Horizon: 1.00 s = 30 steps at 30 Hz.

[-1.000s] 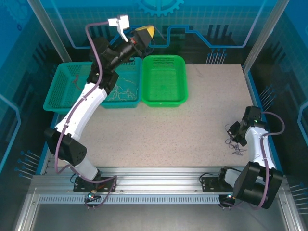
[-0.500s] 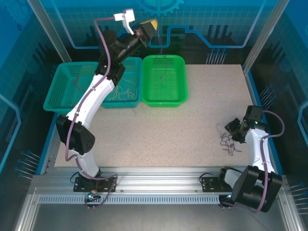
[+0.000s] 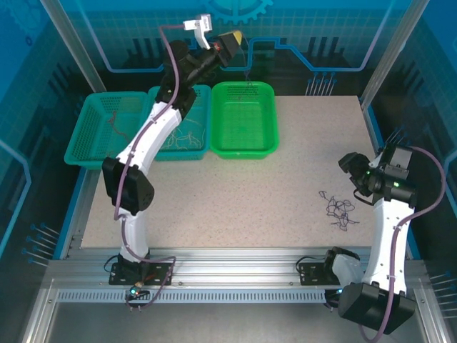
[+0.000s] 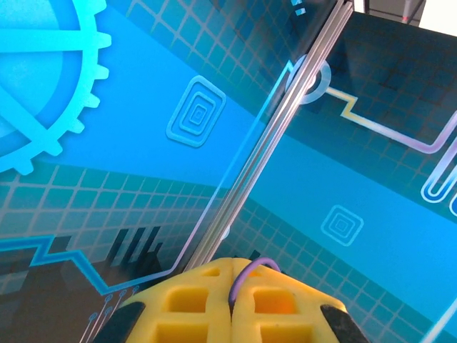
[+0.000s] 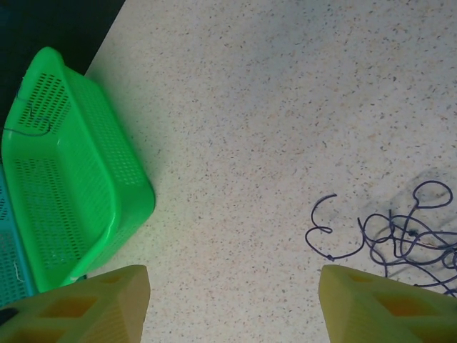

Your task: Untangle the cables

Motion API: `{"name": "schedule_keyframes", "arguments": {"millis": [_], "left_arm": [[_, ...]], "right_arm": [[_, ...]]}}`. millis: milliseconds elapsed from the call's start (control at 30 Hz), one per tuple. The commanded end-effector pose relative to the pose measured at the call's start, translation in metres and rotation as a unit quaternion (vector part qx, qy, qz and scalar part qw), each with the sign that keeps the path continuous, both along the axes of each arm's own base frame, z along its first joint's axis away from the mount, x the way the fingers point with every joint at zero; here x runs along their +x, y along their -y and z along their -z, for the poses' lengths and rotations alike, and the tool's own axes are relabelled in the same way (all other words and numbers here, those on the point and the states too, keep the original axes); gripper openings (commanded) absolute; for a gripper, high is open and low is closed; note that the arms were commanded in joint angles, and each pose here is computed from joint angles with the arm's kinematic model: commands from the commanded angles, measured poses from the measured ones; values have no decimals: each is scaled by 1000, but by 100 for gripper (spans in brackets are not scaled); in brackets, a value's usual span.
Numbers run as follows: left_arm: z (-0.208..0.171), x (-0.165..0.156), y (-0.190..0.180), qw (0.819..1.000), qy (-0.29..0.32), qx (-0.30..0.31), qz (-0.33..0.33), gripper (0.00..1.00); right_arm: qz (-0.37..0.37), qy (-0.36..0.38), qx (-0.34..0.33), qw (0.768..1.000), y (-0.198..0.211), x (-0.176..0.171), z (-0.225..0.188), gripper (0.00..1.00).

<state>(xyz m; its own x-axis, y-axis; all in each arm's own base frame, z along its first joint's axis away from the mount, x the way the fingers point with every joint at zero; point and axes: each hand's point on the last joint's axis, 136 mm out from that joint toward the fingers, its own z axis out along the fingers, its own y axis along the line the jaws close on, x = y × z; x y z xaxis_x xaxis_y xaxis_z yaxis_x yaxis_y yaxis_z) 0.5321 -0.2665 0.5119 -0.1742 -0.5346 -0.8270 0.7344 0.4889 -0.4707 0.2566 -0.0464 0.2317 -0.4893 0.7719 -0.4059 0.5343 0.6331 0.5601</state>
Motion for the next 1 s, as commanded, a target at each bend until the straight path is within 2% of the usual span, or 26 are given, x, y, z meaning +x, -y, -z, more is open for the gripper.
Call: {"name": "schedule_keyframes", "arguments": {"millis": [0,233,467,600,667,700,733,867,967], "left_arm": [[7,13,1,1000,-5,0,-2,0],[94,63,4,993,-102,44,-44,0],[137,79,2,985,-145,69,-58,0],[170,86,-2,973,-190,107,-81,2],[180,86,-5,964,-208,136,-90,18],[185,86,-8,960,-217,151,-97,33],[183,85,-11,957,-217,160,-106,41],[161,74,-14,959,-199,168,-108,59],[138,56,-10,964,-183,169,-93,66]], "right_arm": [[-5,-7,29,1000,-10,-5,-4,65],[-5,-12,44,999,-14,-6,-1,65],[-4,-24,54,998,-16,-9,5,65],[-2,-34,55,998,-17,-13,9,65],[0,-36,55,998,-16,-15,11,66],[3,-37,55,998,-16,-15,11,66],[8,-39,57,998,-16,-15,12,66],[23,-49,71,996,-15,-16,18,66],[57,-92,67,992,-6,-26,34,67]]}}
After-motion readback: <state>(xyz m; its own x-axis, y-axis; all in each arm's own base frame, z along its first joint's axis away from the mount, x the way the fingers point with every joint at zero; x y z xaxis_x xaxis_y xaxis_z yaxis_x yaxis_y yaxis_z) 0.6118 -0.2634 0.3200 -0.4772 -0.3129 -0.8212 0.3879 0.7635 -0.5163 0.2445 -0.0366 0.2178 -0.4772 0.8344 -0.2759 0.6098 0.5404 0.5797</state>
